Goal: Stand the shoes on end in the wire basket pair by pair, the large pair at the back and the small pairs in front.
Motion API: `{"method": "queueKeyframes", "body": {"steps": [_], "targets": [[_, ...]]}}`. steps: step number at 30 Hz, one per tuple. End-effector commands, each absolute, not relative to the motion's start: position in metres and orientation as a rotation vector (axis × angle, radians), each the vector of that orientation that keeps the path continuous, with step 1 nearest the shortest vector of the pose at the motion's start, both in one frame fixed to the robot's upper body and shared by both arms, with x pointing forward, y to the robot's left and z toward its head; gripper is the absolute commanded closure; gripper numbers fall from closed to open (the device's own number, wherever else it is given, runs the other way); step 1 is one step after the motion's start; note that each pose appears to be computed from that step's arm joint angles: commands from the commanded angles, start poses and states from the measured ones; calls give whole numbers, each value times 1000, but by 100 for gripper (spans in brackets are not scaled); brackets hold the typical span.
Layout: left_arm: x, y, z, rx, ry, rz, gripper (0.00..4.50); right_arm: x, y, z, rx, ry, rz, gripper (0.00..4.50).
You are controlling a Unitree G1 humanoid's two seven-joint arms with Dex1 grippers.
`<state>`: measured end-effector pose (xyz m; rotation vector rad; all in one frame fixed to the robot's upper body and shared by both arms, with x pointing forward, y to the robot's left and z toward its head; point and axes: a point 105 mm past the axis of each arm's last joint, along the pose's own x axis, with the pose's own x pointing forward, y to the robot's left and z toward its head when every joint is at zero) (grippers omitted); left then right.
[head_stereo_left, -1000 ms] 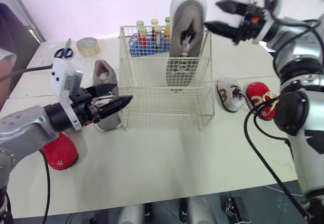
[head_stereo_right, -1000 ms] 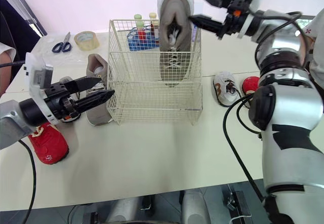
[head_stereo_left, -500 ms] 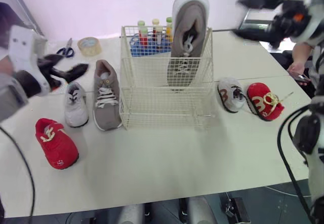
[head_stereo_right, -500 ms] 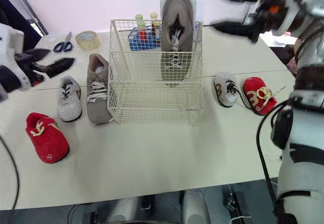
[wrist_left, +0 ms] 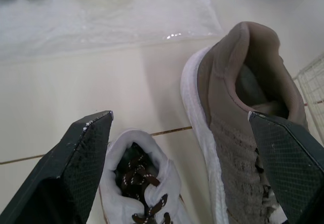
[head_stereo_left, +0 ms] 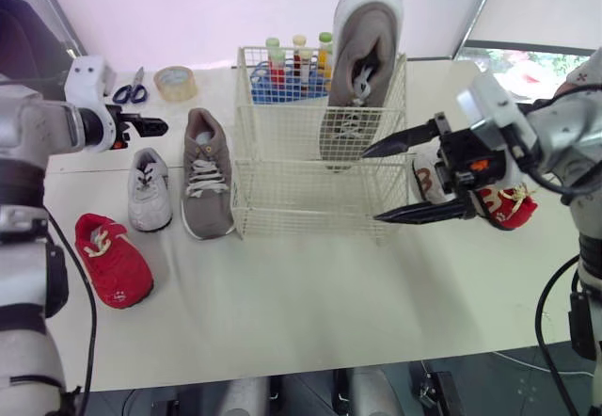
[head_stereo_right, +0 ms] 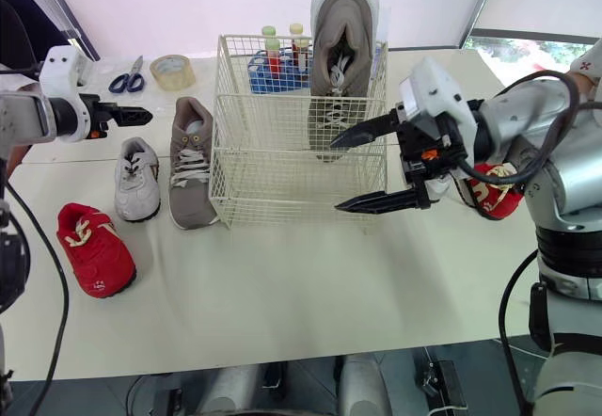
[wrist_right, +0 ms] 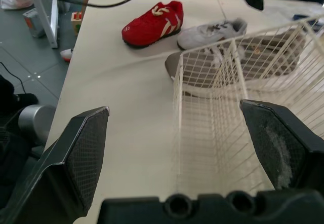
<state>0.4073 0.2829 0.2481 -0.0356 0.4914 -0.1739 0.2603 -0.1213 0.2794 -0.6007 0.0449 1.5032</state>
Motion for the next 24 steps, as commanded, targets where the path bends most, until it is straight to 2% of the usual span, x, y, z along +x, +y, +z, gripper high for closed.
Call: {"method": "queueKeyframes", "body": {"steps": [1, 8, 14, 19, 22, 24], "targets": [[412, 274, 256, -62, 504, -224, 11, 249, -121, 286, -634, 12, 1495, 0], [419, 262, 252, -86, 566, -256, 11, 242, -123, 273, -627, 62, 1461, 0], [421, 254, 214, -24, 704, -243, 11, 241, -124, 275, -661, 54, 1424, 0], [424, 245, 183, 5, 780, -245, 11, 235, -122, 297, -651, -18, 1425, 0], [426, 243, 171, 24, 790, -239, 94, 234, -121, 296, -668, -10, 1423, 0], [428, 238, 163, 8, 788, -243, 201, 234, -120, 295, -671, -3, 1423, 0]]}}
